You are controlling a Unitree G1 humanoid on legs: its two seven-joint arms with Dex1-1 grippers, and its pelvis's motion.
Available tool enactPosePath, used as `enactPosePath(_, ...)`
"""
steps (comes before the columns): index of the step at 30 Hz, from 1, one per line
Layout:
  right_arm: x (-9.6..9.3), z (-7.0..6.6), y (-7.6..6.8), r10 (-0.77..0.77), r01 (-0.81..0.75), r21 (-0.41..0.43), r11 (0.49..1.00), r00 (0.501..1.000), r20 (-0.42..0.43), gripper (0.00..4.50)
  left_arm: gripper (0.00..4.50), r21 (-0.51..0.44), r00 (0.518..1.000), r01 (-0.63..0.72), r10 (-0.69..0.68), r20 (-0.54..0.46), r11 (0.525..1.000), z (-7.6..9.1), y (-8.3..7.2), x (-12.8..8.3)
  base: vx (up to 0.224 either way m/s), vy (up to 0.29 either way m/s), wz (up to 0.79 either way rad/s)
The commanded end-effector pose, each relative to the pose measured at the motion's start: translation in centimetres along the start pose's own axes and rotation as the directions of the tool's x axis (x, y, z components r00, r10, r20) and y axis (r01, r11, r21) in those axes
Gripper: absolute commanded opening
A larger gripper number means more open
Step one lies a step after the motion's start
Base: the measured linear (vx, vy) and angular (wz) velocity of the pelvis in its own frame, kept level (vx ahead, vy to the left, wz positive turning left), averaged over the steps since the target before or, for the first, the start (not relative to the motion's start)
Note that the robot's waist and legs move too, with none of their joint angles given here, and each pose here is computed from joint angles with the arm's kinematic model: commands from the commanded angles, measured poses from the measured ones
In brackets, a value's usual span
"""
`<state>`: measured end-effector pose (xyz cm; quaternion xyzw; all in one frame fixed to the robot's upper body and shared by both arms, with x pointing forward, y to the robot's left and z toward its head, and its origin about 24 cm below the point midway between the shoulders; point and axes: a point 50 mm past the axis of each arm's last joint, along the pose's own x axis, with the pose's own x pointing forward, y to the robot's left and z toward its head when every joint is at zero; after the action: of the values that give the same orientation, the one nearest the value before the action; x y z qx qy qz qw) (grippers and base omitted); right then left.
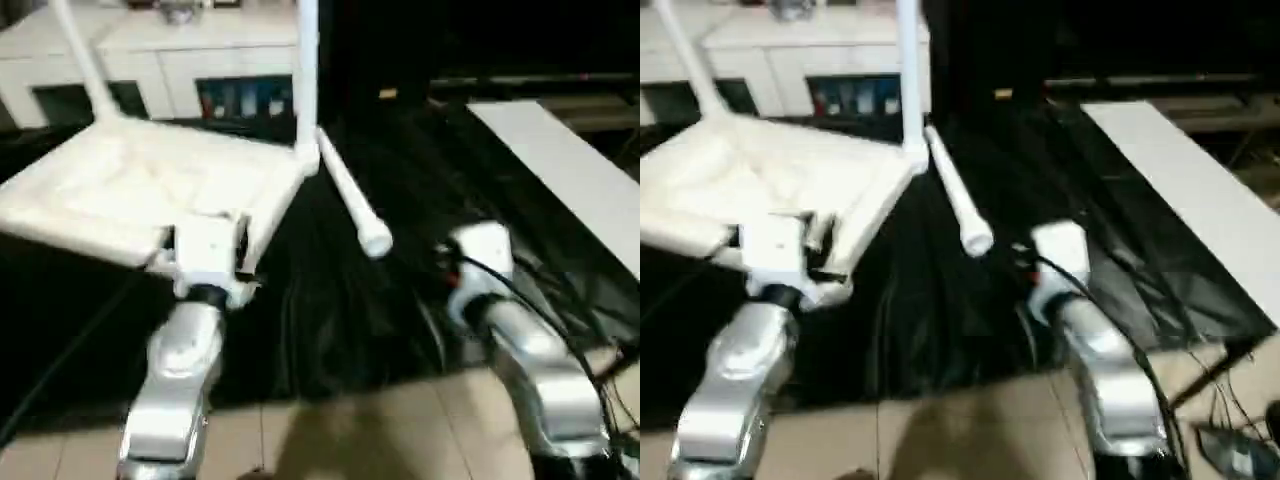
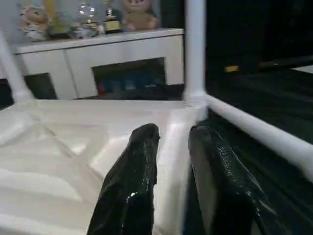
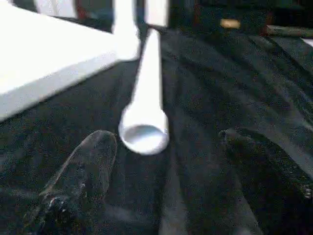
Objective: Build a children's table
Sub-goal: Move to table
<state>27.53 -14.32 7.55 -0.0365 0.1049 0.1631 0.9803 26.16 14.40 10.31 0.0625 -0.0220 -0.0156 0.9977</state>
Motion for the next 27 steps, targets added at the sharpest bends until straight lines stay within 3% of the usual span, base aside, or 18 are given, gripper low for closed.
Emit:
enactPosePath(1,0.4,0.5,0.7,0.066,-0.066,-0.029,0.997,0.998,0.001,3.84,1.32,0.012,0.999,-0.034,0.034,-0.002,0.999,0.0,0.5,0.0,0.195,0.022,-0.1)
enactPosePath(3,0.8,0.7,1.6,0.137,-0.138,-0.08,0.987,0.99,-0.012,3.84,1.32,0.016,0.998,-0.061,0.061,-0.002,0.998,0.0,0.9,-0.1,0.191,-0.011,0.04)
enactPosePath(9,1.0,0.6,2.5,0.185,-0.186,-0.055,0.981,0.983,-0.021,3.84,1.32,0.037,0.995,-0.096,0.096,-0.011,0.995,-0.1,1.5,-0.6,0.109,-0.099,0.37)
enactPosePath(15,1.4,1.3,2.0,0.129,-0.128,-0.057,0.99,0.992,0.013,3.84,1.32,0.045,0.996,-0.087,0.089,-0.028,0.995,-0.2,1.9,-0.7,0.126,-0.019,0.04)
enactPosePath(16,1.5,1.5,1.8,0.129,-0.128,-0.032,0.991,0.992,0.015,4.11,1.37,0.06,0.997,-0.076,0.077,-0.023,0.995,-0.2,1.9,-0.7,-0.077,0.098,0.04)
enactPosePath(18,1.7,2.1,1.5,0.141,-0.142,0.023,0.99,0.989,0.035,4.2,1.37,0.079,0.998,-0.058,0.06,-0.015,0.995,-0.1,1.8,-0.7,-0.114,0.096,0.09)
enactPosePath(19,2.0,2.6,1.1,0.128,-0.132,0.09,0.987,0.99,0.051,4.2,1.37,0.099,0.999,-0.044,0.046,-0.02,0.994,-0.2,1.8,-0.6,-0.103,0.007,0.09)
enactPosePath(20,2.2,2.7,0.8,0.105,-0.109,0.095,0.989,0.994,0.043,4.39,1.37,0.11,0.999,-0.034,0.037,-0.024,0.993,-0.3,1.8,-0.6,-0.103,0.007,0.09)
enactPosePath(27,4.9,2.8,-0.3,0.07,-0.067,0.057,0.996,0.996,-0.053,4.39,1.37,0.123,0.995,0.095,-0.093,-0.021,0.988,0.1,1.5,0.1,-0.101,-0.016,0.02)
